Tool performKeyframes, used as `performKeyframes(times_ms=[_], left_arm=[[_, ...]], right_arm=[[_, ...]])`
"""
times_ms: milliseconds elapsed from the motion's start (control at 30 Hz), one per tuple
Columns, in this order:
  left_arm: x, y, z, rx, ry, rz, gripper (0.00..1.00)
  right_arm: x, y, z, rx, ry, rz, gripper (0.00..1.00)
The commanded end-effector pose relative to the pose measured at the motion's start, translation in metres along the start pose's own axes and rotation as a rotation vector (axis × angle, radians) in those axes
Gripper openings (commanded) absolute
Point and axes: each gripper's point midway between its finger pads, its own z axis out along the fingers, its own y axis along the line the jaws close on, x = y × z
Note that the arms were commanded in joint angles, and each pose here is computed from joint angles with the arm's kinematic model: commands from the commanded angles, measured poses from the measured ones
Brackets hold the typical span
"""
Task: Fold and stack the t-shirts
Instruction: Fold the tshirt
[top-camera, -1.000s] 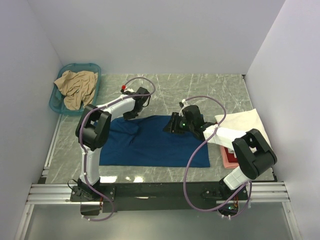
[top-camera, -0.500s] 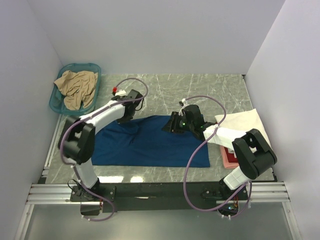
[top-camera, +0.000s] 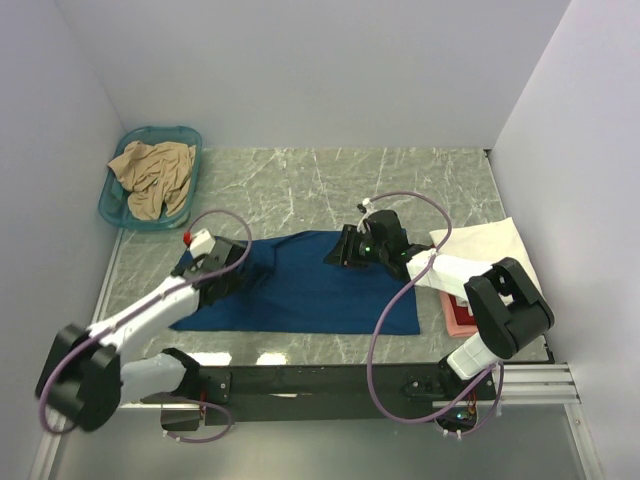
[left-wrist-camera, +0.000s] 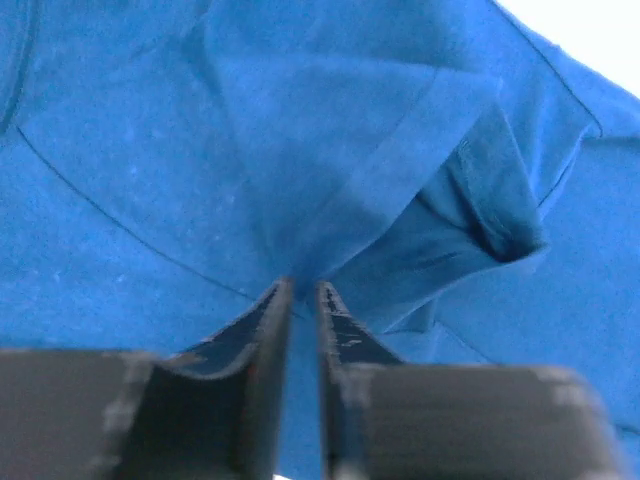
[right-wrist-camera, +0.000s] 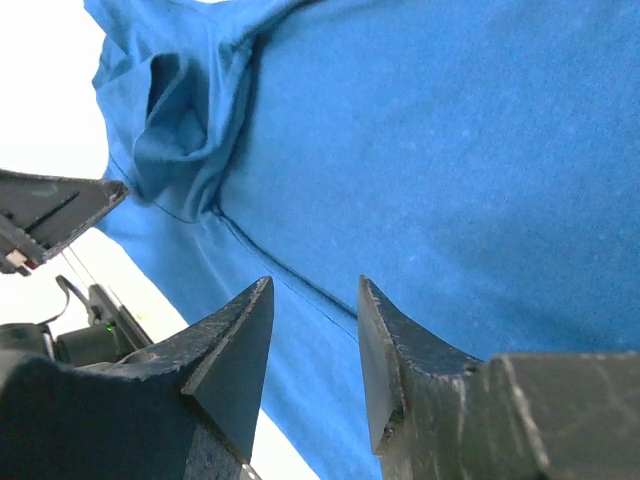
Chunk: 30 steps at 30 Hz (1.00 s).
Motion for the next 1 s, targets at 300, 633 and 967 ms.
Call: performKeyframes(times_ms=[300, 633, 967], left_arm=[[-0.043, -0.03, -0.037, 0.221, -0.154, -0.17, 0.43], [-0.038, -0.03, 0.007, -0.036, -0.09, 0.061, 0.46], [-0.019, -0.031, 0.025, -0.038, -0.028, 0.14, 0.56]], right_arm=[[-0.004, 0.063, 0.02, 0.014, -0.012, -0.204, 0.48], [-0.011, 0.101, 0.05, 0.067, -0.067, -0.189, 0.48], [-0.009, 0.096, 0.047, 0.065, -0.096, -0.145, 0.48]])
